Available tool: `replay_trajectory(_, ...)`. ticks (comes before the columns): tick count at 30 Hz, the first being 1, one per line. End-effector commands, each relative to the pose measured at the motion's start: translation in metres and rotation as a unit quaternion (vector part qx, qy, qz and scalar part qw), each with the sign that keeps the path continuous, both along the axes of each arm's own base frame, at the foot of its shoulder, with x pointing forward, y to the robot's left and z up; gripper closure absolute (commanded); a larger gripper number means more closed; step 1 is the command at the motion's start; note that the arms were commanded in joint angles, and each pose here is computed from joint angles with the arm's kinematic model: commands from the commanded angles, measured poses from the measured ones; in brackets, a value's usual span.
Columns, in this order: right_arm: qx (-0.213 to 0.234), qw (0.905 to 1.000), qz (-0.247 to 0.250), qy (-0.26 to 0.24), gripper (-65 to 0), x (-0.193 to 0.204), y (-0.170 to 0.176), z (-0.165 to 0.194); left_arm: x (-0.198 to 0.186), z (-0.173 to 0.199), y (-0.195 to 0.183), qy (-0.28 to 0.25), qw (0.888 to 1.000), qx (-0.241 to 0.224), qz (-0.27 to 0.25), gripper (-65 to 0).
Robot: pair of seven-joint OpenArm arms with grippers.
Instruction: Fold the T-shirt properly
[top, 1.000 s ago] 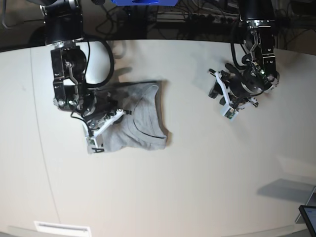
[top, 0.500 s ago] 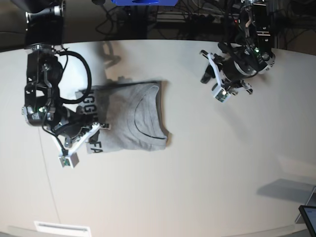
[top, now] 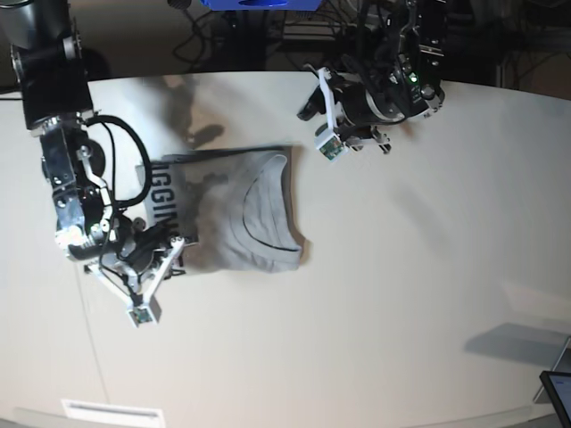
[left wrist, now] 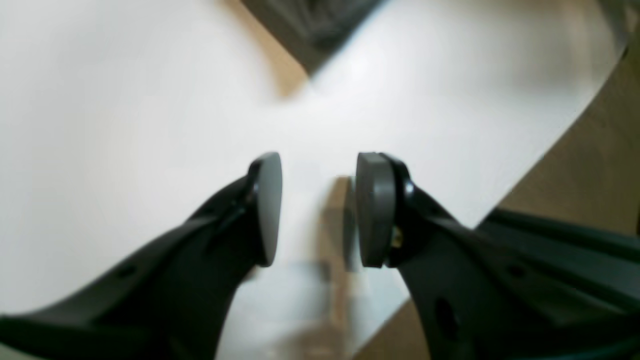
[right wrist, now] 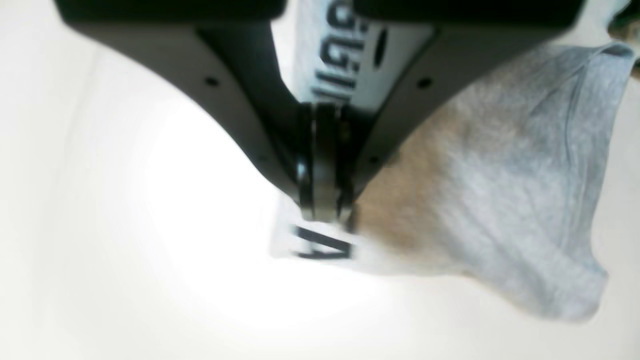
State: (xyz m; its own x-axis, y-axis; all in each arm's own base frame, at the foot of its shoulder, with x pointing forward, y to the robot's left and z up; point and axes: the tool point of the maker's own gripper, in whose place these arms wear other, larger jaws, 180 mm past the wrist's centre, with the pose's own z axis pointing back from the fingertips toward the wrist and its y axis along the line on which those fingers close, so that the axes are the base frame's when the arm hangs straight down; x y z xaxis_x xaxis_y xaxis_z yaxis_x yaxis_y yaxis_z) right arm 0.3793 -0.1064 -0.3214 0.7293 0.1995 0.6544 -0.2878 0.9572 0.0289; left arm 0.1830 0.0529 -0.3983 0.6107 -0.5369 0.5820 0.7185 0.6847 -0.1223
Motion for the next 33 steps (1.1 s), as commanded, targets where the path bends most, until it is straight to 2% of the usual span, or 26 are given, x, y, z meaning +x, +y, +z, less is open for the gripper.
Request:
replay_trajectory(1, -0.006, 0.9993, -0.003, -0.036, -0.1, 0.018, -0.006, 0.019, 0.005, 0.011, -0.012, -0.017, 1.000, -0.024, -0.007, -24.0)
replay_trajectory(9, -0.039, 0.9990, 0.009, -0.021, -0.1, 0.046, -0.004, -0.010, -0.007, 0.014, -0.047, -0.014, 0.997, -0.047, -0.057, -24.0)
replay_trajectory(17, -0.096, 0.9950, 0.027, -0.011, -0.1, 0.069, -0.010, -0.043, 0.001, 0.017, -0.054, -0.020, 0.997, -0.056, -0.052, -24.0)
replay_trajectory(21, -0.119, 0.9928, 0.017, -0.005, -0.1, 0.075, -0.029, -0.048, 0.000, 0.008, -0.051, -0.005, 0.997, -0.053, -0.048, -24.0)
replay_trajectory(24, -0.123, 0.9922, 0.013, -0.017, -0.1, 0.079, -0.038, -0.044, 0.005, 0.005, -0.053, -0.004, 0.997, -0.053, -0.050, -24.0)
replay_trajectory(27, -0.130, 0.9915, 0.006, -0.007, -0.1, 0.078, -0.049, -0.051, 0.008, 0.003, -0.053, -0.001, 0.997, -0.055, -0.048, -24.0)
replay_trajectory(33, -0.128, 0.9913, 0.025, 0.009, -0.1, 0.067, -0.050, -0.068, 0.032, 0.016, -0.058, -0.029, 0.997, -0.060, -0.044, -24.0)
